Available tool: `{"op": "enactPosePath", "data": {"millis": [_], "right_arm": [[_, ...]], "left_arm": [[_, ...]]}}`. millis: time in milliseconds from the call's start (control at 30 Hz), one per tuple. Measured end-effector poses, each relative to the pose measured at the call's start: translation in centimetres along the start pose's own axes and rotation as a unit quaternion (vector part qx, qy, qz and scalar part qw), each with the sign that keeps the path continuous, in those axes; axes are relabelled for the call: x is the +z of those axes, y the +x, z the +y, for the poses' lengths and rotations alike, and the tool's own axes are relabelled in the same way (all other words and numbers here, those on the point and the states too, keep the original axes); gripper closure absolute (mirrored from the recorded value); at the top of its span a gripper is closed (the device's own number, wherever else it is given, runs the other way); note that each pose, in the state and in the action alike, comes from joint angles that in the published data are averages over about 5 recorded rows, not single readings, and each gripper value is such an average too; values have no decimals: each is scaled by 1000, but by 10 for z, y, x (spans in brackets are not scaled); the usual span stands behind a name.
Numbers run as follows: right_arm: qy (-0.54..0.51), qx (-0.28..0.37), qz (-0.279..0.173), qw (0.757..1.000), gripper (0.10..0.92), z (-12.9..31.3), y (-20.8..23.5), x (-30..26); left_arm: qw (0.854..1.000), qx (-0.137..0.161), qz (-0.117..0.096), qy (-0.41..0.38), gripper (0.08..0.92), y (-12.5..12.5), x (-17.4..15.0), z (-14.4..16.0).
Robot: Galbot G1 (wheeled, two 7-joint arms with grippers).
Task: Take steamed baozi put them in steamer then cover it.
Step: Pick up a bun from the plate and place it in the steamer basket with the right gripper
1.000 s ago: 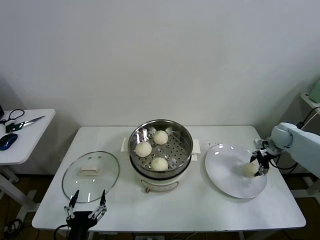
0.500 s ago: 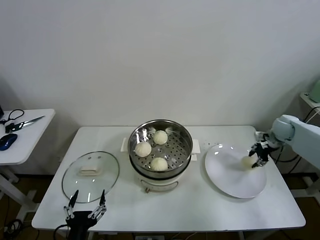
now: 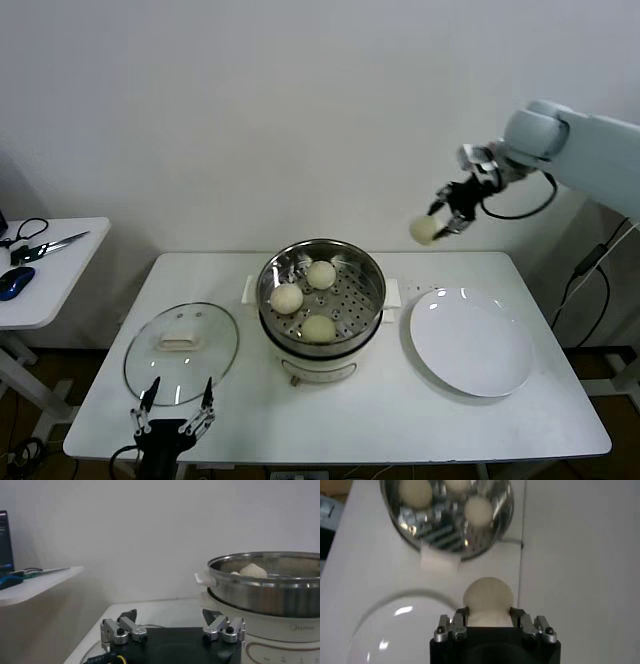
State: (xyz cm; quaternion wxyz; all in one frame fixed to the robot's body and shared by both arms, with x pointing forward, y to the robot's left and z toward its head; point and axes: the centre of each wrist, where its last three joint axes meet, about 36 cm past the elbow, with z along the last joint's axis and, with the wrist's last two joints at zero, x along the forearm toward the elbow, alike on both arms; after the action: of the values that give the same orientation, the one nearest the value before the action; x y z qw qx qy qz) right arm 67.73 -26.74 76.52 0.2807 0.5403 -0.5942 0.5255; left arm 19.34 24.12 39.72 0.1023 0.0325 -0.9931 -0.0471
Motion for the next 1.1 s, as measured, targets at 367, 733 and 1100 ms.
{"op": "enactPosePath", "data": {"millis": [367, 733, 1100], "right_arm": [[30, -46, -3, 998, 445, 20, -75, -75], [25, -58, 27, 998, 445, 44, -149, -68], [25, -57, 35, 997, 420, 57, -186, -63]], "left_arm": [[1000, -6, 0, -4, 177, 2, 1, 5], [1000, -7, 1, -5, 177, 2, 1, 6], [1000, -9, 0, -6, 177, 2, 1, 7]]}}
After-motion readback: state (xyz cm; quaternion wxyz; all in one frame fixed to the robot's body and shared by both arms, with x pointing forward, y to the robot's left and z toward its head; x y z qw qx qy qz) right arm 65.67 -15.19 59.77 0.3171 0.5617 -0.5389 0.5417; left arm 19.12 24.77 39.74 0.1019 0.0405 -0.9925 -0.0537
